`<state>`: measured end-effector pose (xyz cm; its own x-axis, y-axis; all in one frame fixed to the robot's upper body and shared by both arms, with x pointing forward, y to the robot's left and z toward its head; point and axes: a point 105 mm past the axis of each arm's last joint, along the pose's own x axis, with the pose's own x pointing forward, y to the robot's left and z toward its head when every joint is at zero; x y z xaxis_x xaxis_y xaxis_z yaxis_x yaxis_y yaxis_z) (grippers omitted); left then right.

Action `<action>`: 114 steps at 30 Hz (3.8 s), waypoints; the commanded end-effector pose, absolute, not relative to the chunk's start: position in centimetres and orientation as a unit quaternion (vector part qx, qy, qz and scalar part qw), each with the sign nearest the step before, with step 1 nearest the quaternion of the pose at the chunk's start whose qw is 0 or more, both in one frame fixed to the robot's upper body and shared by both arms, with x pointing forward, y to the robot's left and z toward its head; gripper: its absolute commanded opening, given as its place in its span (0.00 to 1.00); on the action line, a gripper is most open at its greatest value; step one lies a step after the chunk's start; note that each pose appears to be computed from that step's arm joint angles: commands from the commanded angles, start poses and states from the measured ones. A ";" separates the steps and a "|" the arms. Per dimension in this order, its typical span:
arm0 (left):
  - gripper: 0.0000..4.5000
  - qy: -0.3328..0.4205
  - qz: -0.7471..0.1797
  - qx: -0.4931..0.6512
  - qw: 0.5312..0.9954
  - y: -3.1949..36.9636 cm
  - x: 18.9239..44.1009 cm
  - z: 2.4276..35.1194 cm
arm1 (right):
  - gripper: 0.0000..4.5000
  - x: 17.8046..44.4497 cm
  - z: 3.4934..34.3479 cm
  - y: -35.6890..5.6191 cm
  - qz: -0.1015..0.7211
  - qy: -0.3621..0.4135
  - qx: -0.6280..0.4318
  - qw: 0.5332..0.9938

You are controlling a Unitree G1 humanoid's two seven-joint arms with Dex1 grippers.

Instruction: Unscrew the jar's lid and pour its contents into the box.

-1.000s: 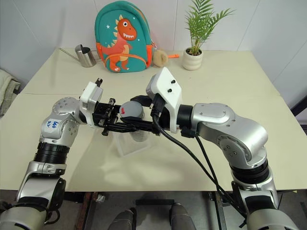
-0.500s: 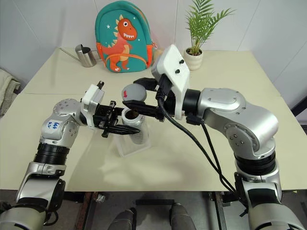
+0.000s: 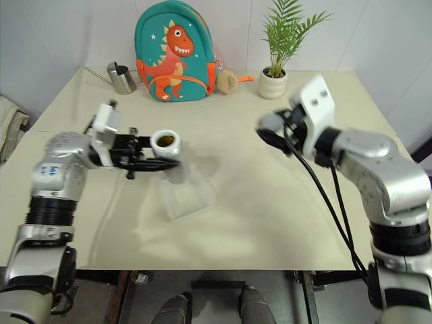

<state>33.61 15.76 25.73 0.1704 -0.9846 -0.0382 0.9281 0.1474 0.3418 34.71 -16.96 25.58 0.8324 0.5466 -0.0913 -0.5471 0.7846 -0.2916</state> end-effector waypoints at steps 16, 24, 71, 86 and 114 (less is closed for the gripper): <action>0.43 -0.134 -0.574 0.138 0.796 18.4 34.4 26.8 | 0.76 33.1 13.2 -16.6 0.217 0.095 -0.040 0.971; 0.43 -0.152 -0.558 0.166 0.799 18.2 34.7 27.2 | 0.99 32.4 14.7 -17.4 0.222 0.084 -0.049 0.970; 0.43 -0.589 -0.135 0.796 0.032 9.1 35.1 23.6 | 0.99 24.5 22.4 -17.3 0.506 -0.041 -0.094 0.856; 0.43 -0.439 -0.148 0.719 0.518 12.3 38.6 27.6 | 0.99 25.2 22.5 -18.0 0.505 -0.040 -0.099 0.856; 0.43 -0.064 -0.241 0.050 0.967 19.9 41.6 20.6 | 0.99 27.5 23.2 -16.6 0.566 -0.036 -0.108 0.817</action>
